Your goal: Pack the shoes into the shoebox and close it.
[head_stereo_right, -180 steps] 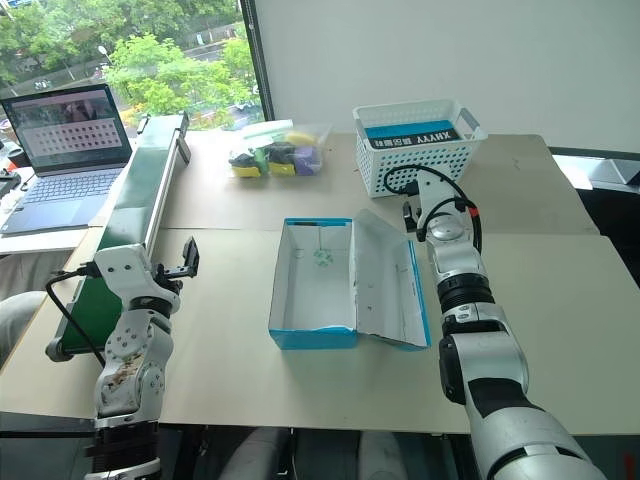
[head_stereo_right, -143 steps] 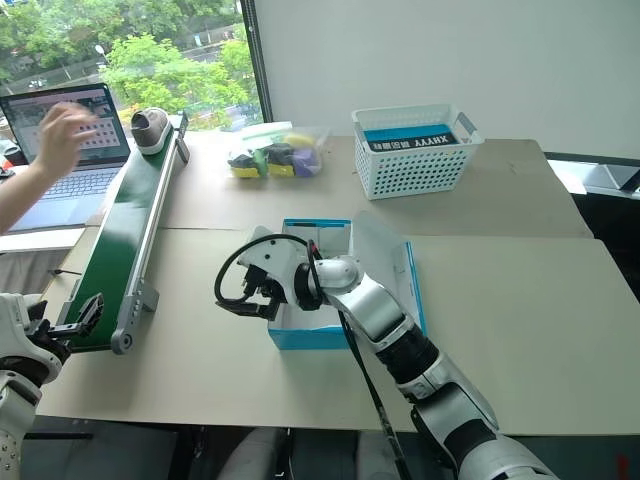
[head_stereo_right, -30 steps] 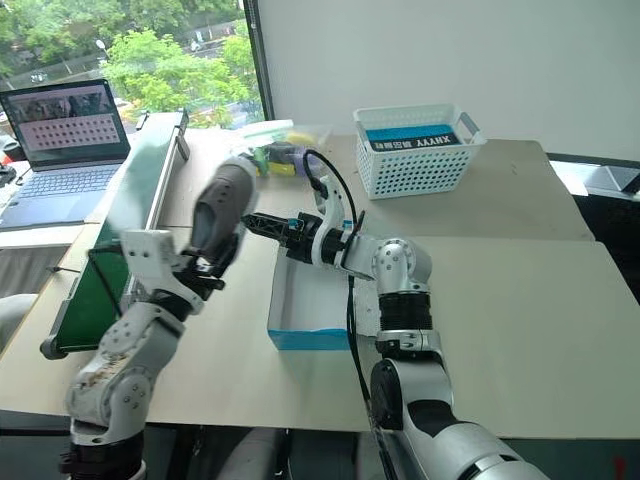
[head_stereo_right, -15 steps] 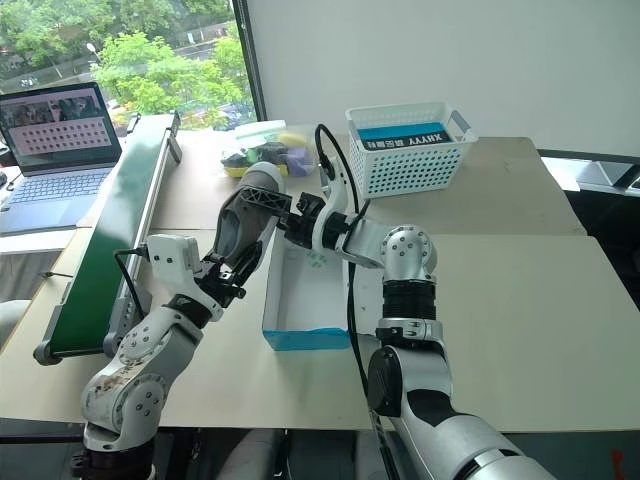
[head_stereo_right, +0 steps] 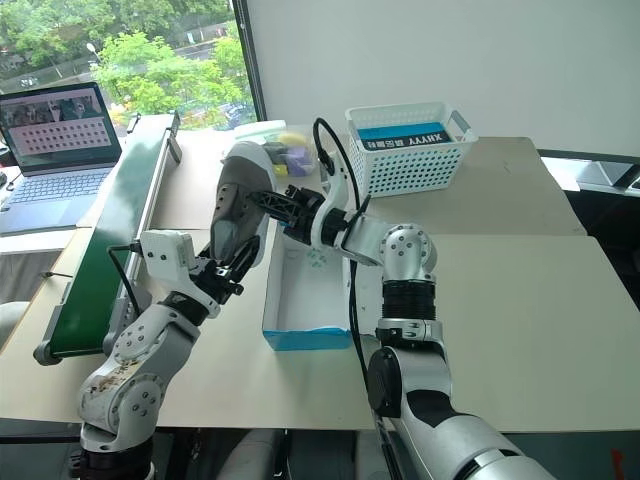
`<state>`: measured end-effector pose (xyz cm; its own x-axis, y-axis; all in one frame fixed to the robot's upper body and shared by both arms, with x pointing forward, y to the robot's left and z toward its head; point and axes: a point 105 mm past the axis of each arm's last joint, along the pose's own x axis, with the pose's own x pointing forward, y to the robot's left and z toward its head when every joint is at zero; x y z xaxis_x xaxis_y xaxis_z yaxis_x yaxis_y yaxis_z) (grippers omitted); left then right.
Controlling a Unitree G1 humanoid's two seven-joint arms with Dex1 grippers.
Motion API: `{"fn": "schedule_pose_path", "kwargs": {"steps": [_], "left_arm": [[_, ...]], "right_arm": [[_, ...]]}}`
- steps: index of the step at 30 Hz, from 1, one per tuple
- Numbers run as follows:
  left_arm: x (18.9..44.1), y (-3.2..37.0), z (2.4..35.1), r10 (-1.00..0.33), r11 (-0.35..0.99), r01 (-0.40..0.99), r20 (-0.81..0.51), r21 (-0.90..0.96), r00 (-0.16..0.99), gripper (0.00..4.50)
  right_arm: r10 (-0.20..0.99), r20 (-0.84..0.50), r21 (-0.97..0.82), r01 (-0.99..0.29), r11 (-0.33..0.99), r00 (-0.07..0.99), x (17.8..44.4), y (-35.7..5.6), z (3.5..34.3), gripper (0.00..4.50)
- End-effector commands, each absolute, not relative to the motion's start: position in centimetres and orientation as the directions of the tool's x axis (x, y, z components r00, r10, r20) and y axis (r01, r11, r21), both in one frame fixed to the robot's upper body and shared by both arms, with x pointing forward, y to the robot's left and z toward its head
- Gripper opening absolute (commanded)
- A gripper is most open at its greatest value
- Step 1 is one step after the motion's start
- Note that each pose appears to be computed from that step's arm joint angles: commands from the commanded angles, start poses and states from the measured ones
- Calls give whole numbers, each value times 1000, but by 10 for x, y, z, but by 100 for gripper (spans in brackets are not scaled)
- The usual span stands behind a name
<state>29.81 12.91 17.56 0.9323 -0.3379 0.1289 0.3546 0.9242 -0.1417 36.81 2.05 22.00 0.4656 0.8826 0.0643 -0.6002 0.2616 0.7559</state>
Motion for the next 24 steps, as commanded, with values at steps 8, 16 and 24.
{"fn": "schedule_pose_path", "kwargs": {"steps": [8,16,24], "left_arm": [[288,119,177,-417,907,422,116,-14,901,443],[260,140,176,-502,862,495,53,104,863,443],[247,159,169,-591,778,590,-68,217,804,443]], "right_arm": [[837,237,715,-671,193,493,368,27,255,41],[689,51,642,-552,532,723,417,-41,268,41],[664,-430,534,-421,733,611,376,-62,207,41]]}}
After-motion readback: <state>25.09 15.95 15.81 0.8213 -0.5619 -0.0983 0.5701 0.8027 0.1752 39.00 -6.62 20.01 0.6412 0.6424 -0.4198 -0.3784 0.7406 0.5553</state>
